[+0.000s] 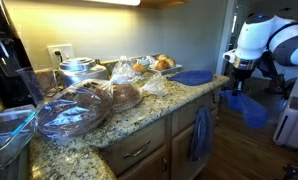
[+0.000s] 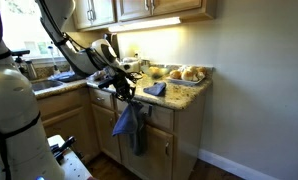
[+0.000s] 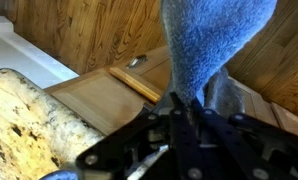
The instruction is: Take the top towel, hang it on the hook and put it back on the counter
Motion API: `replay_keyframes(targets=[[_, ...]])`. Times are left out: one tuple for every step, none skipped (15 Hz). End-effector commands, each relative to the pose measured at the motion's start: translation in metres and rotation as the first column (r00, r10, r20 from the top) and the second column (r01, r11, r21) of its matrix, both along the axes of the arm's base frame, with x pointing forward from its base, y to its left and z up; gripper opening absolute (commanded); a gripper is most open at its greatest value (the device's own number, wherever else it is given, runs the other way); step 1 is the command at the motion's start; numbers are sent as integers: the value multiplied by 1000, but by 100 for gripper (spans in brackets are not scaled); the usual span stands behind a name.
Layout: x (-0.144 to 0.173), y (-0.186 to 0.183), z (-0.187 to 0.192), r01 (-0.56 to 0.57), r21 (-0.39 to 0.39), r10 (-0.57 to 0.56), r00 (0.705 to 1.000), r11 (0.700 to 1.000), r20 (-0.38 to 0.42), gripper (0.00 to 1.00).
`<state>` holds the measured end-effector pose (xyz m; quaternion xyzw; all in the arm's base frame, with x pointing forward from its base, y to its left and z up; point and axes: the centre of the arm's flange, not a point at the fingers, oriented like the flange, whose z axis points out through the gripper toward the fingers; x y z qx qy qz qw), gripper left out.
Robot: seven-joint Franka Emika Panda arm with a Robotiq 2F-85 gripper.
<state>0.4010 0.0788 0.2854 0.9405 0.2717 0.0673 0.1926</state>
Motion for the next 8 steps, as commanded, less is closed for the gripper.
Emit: replay_keyframes(targets=[[3, -4, -20, -35, -77, 35, 999, 996, -9, 5], [2, -5, -25, -42, -87, 41, 999, 995, -18, 5], [2, -6, -29, -48, -99, 46, 999, 994, -23, 5], [1, -8, -34, -57, -105, 55, 998, 993, -23, 5], [2, -10, -39, -65, -114, 63, 998, 991, -24, 5], [3, -11, -43, -68, -125, 67, 998, 990, -20, 5], [4, -12, -45, -73, -136, 72, 997, 988, -16, 5], [5, -12, -47, -81, -148, 81, 997, 986, -8, 5]])
